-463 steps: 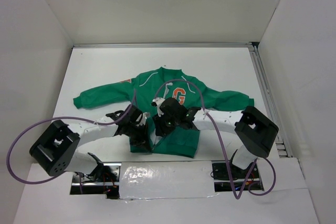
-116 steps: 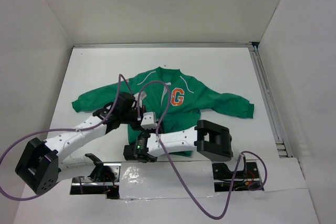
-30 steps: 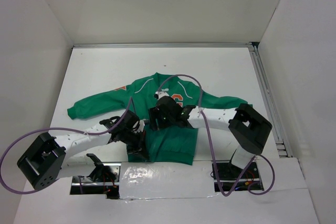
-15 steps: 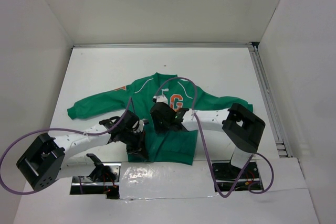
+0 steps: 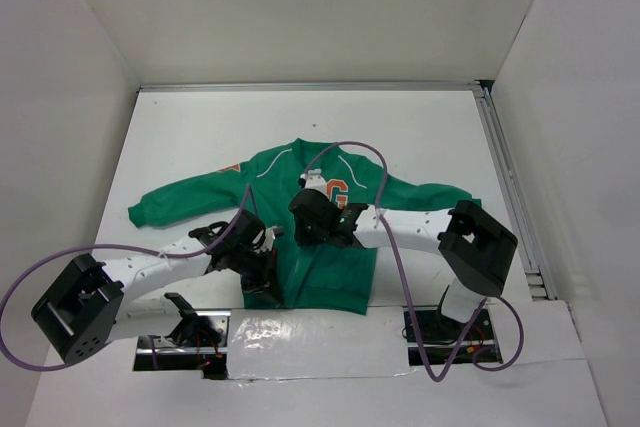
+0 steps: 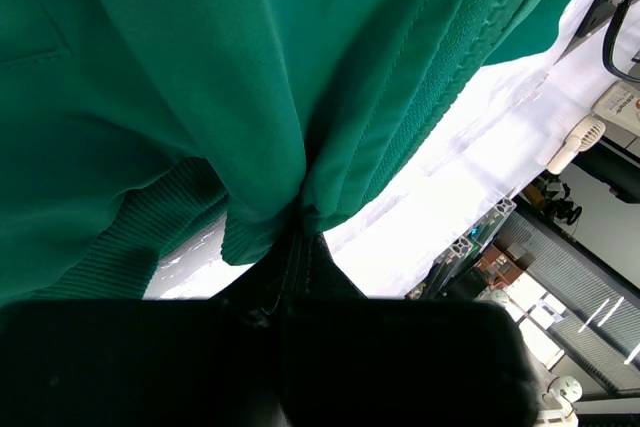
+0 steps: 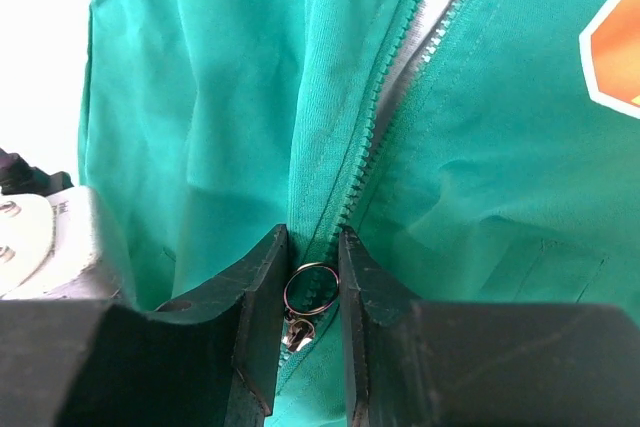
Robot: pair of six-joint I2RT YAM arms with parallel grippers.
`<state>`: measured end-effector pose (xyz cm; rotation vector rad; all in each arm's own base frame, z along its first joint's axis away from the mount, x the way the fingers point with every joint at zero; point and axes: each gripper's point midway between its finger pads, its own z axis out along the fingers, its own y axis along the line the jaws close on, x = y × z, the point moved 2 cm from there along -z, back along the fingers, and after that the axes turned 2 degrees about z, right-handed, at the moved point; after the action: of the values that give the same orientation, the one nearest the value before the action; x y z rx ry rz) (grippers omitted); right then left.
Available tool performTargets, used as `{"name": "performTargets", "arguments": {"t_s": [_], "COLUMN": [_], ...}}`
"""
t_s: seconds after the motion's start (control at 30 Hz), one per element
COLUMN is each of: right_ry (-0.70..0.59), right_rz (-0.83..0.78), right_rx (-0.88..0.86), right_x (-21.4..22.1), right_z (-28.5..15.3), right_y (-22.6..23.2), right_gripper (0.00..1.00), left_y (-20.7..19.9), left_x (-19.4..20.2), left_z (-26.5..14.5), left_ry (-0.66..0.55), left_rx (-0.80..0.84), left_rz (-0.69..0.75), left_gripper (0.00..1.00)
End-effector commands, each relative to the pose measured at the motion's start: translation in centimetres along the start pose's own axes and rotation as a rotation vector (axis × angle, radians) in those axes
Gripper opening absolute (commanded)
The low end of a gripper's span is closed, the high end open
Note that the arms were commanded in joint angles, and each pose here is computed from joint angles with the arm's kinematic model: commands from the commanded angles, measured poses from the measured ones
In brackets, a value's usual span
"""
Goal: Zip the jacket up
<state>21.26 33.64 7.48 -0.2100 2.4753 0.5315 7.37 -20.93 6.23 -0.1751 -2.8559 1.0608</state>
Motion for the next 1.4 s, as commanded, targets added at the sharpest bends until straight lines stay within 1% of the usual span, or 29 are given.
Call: {"name": "performTargets", "arguments": {"t_s": [0.0, 0.03, 0.13, 0.27, 0.4, 0.43, 0.5, 0.57, 0.67, 0.7, 0.73, 0.8, 0.9, 0.93, 0.97, 1.0, 1.07, 1.1, 1.17, 1.2, 1.27, 1.3, 1.37], "right_ry": [-0.095, -0.099, -0.093, -0.078, -0.088, -0.091, -0.098, -0.171, -0.246, -0.246, -0.263, -0.288, -0.331, -0.36, -0.354, -0.381, -0.396, -0.434, -0.421, -0.456, -0.47, -0.505, -0.533], "right_rz": [0.065, 0.067, 0.065, 0.07, 0.137, 0.169, 0.22, 0.265, 0.309, 0.313, 0.315, 0.346, 0.357, 0.368, 0.367, 0.375, 0.368, 0.383, 0.385, 0.41, 0.397, 0.425, 0.421], "right_rx": [0.008, 0.041, 0.052, 0.111, 0.153, 0.158, 0.146, 0.151, 0.153, 0.17, 0.164, 0.207, 0.299, 0.304, 0.357, 0.358, 0.405, 0.422, 0.466, 0.466, 0.501, 0.493, 0.505], "right_x": [-3.1, -3.2, -3.2, -2.8, -3.8, -4.8, -6.1, -8.5, -11.5, -11.7, -12.9, -14.7, -16.0, -17.4, -17.6, -19.0, -19.7, -21.4, -22.0, -23.9, -24.8, -26.7, -28.0], "right_z": [-1.3, -1.3, -1.5, -1.8, -1.8, -1.5, -1.1, -1.0, -0.8, -0.2, -0.1, 0.6, 1.7, 1.5, 2.2, 2.1, 3.2, 3.1, 4.3, 4.1, 5.2, 4.8, 5.6], "right_y": [0.5, 0.0, 0.0, -1.3, -2.8, -3.5, -3.3, -3.1, -2.5, -2.7, -2.2, -2.7, -4.5, -4.4, -5.6, -5.4, -6.7, -7.2, -8.6, -9.1, -10.5, -10.9, -11.9], "right_gripper": [0.0, 0.0, 0.0, 0.0, 0.0, 0.0, 0.0, 0.0, 0.0, 0.0, 0.0, 0.0, 0.0, 0.0, 0.0, 0.0, 0.0, 0.0, 0.0, 0.0, 0.0, 0.0, 0.0], "left_y": [-0.5, -0.5, -0.5, -0.4, -0.4, -0.4, -0.2, -0.2, -0.3, -0.3, -0.3, -0.3, -0.4, -0.4, -0.5, -0.4, -0.6, -0.6, -0.6, -0.6, -0.5, -0.5, -0.5], "left_x": [0.6, 0.6, 0.6, 0.7, 1.1, 1.2, 1.3, 1.4, 1.5, 1.5, 1.5, 1.6, 1.8, 1.9, 1.9, 1.9, 2.1, 2.1, 2.2, 2.2, 2.3, 2.4, 2.4], "left_z": [-0.4, -0.4, -0.5, -0.6, -0.5, -0.6, -0.5, -0.6, -0.7, -0.7, -0.7, -0.8, -0.8, -0.8, -0.9, -0.9, -0.9, -1.0, -1.0, -1.0, -0.9, -0.9, -0.8], "left_ry": [0.023, 0.022, 0.015, 0.017, 0.03, 0.032, 0.033, 0.035, 0.036, 0.036, 0.033, 0.032, 0.033, 0.038, 0.035, 0.036, 0.039, 0.038, 0.038, 0.039, 0.044, 0.045, 0.045], "left_rx": [0.012, 0.013, 0.011, 0.009, 0.022, 0.023, 0.02, 0.018, 0.023, 0.023, 0.024, 0.023, 0.025, 0.028, 0.029, 0.03, 0.039, 0.04, 0.04, 0.039, 0.037, 0.036, 0.036], "left_rz": [-0.008, -0.009, -0.006, -0.009, -0.012, -0.014, -0.018, -0.024, -0.025, -0.027, -0.02, -0.015, -0.011, -0.012, -0.007, -0.007, -0.001, 0.0, 0.001, 0.0, -0.004, -0.006, -0.006], "left_gripper": [0.0, 0.0, 0.0, 0.0, 0.0, 0.0, 0.0, 0.0, 0.0, 0.0, 0.0, 0.0, 0.0, 0.0, 0.0, 0.0, 0.0, 0.0, 0.0, 0.0, 0.0, 0.0, 0.0]}}
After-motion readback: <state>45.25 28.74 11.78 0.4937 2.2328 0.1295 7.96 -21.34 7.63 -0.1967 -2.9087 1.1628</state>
